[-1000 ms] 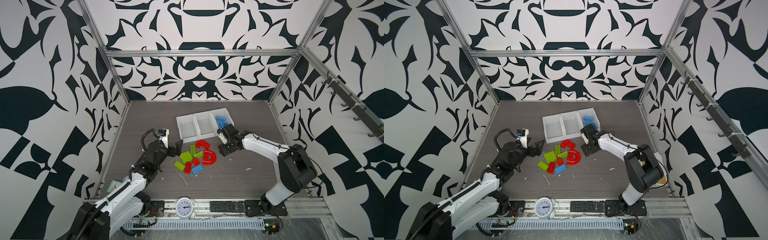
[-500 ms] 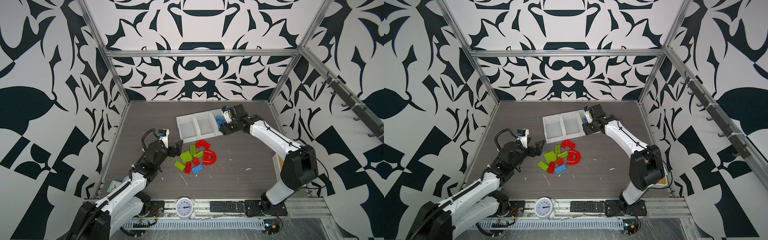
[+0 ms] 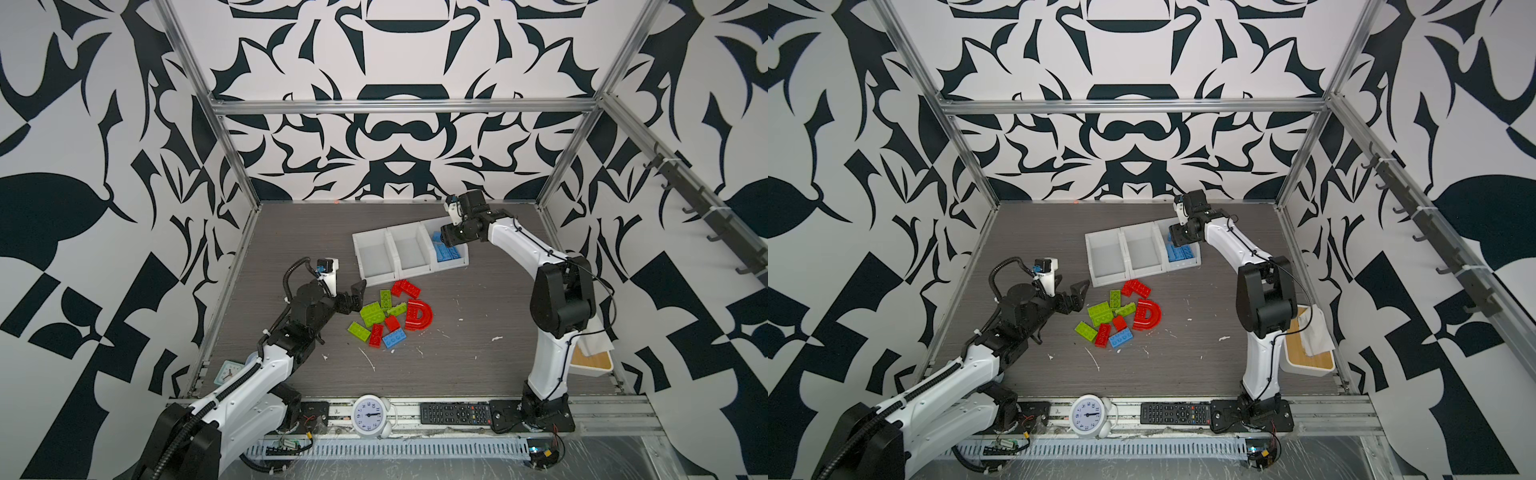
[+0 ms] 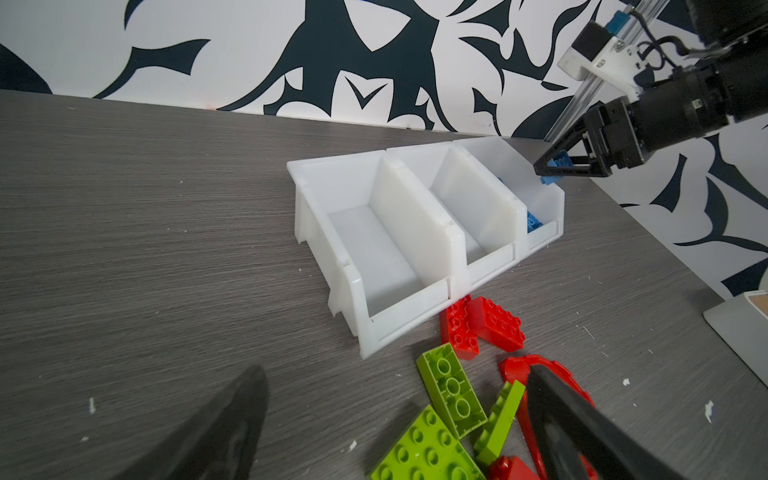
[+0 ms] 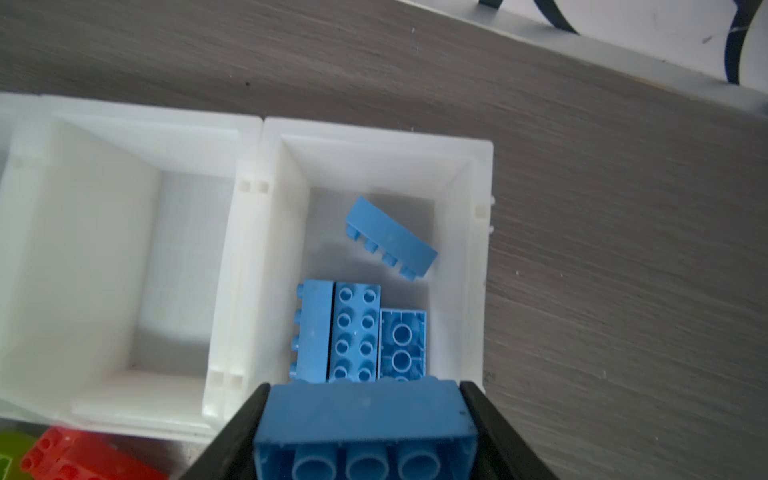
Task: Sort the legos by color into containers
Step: 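Carry the blue brick with the right gripper into the blue compartment, then open the right gripper to release the blue brick into the compartment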
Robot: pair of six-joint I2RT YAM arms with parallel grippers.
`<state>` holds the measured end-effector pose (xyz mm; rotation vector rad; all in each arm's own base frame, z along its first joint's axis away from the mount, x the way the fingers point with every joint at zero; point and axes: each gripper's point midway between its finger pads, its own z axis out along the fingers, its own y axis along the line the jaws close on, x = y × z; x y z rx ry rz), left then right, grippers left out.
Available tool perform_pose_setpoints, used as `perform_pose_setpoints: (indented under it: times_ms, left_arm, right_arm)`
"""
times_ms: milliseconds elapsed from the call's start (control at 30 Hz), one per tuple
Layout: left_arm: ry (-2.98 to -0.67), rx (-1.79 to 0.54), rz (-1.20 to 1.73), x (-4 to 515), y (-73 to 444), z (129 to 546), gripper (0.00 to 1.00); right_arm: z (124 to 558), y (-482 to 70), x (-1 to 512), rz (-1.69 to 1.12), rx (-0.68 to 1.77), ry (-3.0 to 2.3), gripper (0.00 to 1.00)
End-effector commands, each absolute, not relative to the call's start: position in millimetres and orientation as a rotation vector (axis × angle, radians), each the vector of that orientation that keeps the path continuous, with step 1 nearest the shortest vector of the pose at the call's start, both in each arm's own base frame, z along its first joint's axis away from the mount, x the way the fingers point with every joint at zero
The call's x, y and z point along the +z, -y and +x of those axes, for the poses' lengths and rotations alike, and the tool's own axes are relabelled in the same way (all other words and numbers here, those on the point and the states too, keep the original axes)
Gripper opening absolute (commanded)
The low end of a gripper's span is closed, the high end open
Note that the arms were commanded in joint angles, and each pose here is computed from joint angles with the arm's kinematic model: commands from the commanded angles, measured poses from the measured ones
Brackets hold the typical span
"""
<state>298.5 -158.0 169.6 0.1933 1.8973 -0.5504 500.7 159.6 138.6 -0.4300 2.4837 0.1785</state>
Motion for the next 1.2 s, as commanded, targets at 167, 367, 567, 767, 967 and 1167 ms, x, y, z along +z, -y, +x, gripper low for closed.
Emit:
perform_pose_setpoints:
  times_ms: [167, 367, 567, 767, 967, 1167]
  left_arm:
    - [-1.88, -0.566, 0.194, 175.2, 160.7, 299.9, 0.99]
    - [-1.878, -0.562, 0.195, 176.2, 160.1, 299.8, 0.99]
    - [-1.879, -0.559, 0.193, 175.8, 159.6, 299.7, 0.99]
    - [-1.878, -0.559, 0.194, 176.4, 159.6, 300.0, 0.99]
    - [-1.872, -0.553, 0.194, 177.6, 158.5, 298.9, 0.99]
    - [-1.866, -0.543, 0.187, 178.9, 156.2, 298.9, 0.99]
  right_arm:
    - [546.3, -172.4, 158.1, -0.422, 0.181, -2.359, 0.54]
    - [552.9, -178.2, 151.8, -0.43, 0.205, -2.365, 0.56]
    - [545.9, -175.4, 152.9, -0.456, 0.193, -2.365, 0.72]
    - [534.6, -178.1, 175.8, -0.485, 0.227, -2.308, 0.79]
    - [511.3, -183.6, 207.9, -0.488, 0.319, -2.233, 0.83]
    - [460.0, -188.9, 262.8, -0.466, 0.491, -2.072, 0.78]
